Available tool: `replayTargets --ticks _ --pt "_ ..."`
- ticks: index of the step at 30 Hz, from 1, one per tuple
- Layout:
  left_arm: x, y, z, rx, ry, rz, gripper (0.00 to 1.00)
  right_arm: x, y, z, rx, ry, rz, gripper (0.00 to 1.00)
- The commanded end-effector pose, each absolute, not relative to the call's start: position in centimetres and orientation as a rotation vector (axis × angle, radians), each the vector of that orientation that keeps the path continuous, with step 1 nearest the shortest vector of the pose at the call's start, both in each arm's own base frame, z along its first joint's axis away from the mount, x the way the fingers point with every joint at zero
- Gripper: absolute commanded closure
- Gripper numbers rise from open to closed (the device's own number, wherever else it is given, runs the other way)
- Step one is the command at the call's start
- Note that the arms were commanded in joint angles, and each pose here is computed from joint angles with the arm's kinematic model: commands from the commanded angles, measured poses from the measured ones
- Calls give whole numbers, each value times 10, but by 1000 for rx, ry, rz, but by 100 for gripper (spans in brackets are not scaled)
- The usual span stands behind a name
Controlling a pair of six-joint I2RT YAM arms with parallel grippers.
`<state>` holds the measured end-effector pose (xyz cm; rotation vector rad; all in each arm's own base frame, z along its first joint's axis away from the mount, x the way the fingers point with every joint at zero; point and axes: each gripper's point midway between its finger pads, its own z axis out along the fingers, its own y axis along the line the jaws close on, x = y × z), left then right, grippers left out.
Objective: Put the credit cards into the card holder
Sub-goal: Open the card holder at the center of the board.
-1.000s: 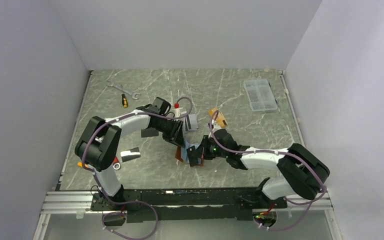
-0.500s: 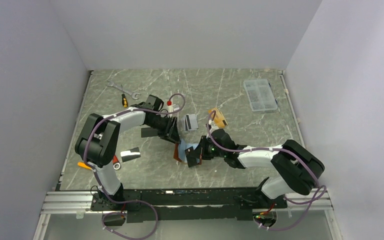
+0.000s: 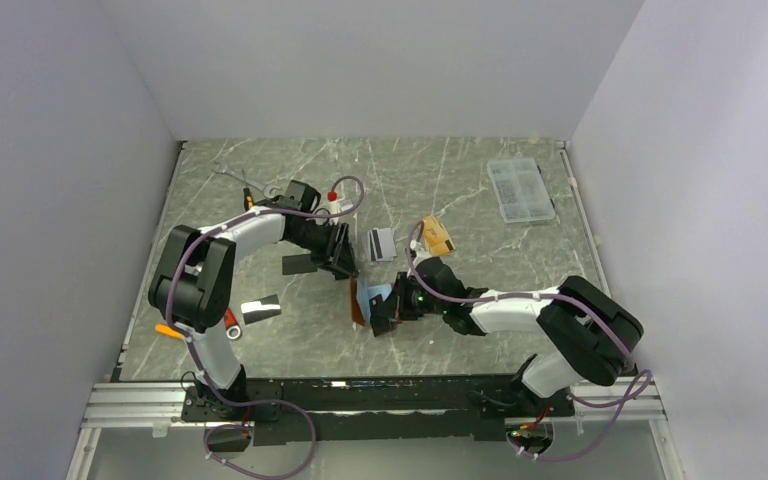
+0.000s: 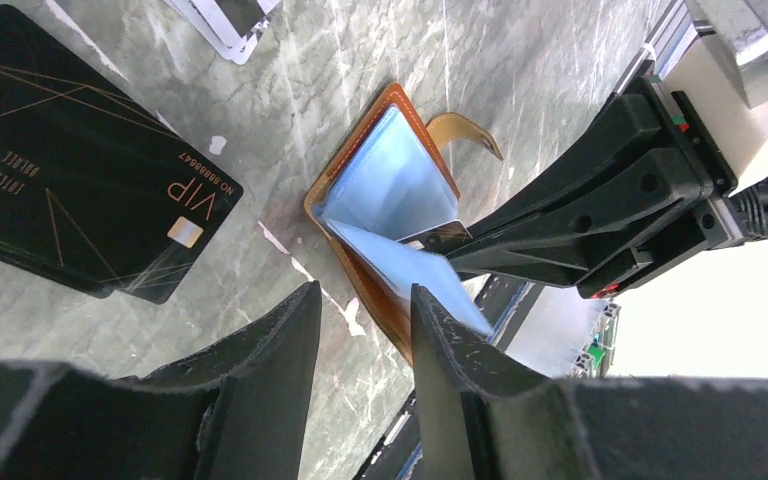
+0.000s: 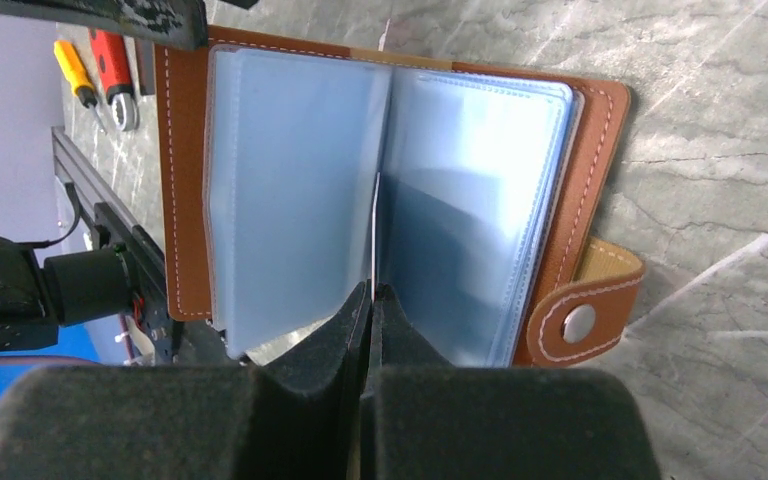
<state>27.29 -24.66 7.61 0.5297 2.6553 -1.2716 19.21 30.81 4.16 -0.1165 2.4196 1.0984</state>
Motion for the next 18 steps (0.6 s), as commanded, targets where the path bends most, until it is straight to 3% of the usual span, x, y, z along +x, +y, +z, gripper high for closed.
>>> replayTargets --ticks 1,18 --pt "279 -250 98 587 2576 -1303 57 198 315 44 -145 2409 1050 100" --pt "270 -234 76 612 2677 -1211 63 188 328 80 -270 2312 979 100"
